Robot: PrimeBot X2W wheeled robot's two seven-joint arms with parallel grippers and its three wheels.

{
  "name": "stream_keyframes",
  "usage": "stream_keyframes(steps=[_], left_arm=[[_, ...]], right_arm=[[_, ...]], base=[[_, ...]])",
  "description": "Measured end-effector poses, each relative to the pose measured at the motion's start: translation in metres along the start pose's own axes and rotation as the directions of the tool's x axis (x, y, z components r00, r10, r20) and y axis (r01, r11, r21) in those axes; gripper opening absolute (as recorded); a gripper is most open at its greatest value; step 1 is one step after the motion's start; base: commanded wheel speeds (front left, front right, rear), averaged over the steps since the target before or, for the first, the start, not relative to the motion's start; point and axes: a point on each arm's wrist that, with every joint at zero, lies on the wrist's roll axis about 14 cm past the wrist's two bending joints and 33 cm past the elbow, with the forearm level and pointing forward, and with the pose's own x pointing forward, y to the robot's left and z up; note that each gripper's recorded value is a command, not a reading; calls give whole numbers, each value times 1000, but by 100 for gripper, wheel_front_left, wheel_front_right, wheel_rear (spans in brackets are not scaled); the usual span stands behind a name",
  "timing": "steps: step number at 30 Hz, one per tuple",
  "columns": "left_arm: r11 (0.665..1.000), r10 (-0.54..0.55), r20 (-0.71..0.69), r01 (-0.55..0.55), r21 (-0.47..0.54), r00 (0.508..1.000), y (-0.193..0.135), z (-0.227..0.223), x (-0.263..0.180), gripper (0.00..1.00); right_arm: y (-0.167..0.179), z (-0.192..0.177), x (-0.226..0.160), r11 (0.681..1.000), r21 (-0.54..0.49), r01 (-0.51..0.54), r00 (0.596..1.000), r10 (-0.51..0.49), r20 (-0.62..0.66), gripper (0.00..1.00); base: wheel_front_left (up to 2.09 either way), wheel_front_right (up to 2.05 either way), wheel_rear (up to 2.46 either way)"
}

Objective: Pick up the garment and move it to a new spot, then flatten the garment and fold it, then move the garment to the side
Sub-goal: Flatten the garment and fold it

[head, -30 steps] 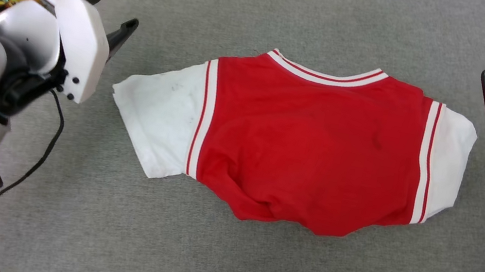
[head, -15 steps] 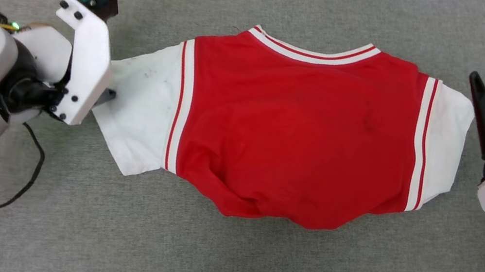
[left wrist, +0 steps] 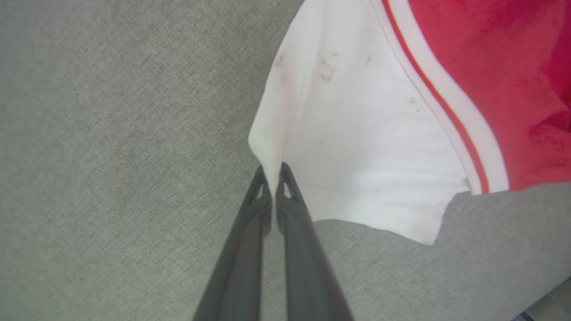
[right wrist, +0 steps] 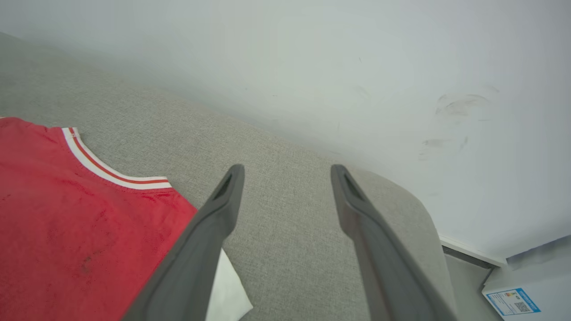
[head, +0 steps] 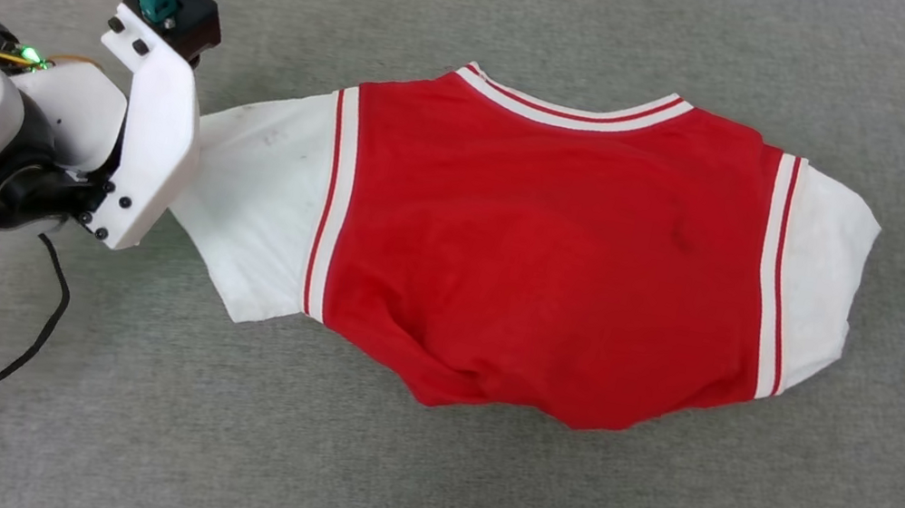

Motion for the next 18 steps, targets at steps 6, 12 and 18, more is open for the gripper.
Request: stream_keyframes(steps=[6,12,18], left_arm=[[1000,15,83,-17,26,996,3,5,-21,0],[999,8,120,-14,46,993,3,11,-22,0],[998,-12,125,4,69,992,0,15,-11,0]], right_arm=[[16,-21,4,990,-20,-140,945,128,-301,100],[16,-66,-2,981,24,-194,747,164,-645,100],[28,-109,6,978,108,-178,600,195,-776,100]], base=[[0,0,0],[0,0,0],[0,0,0]])
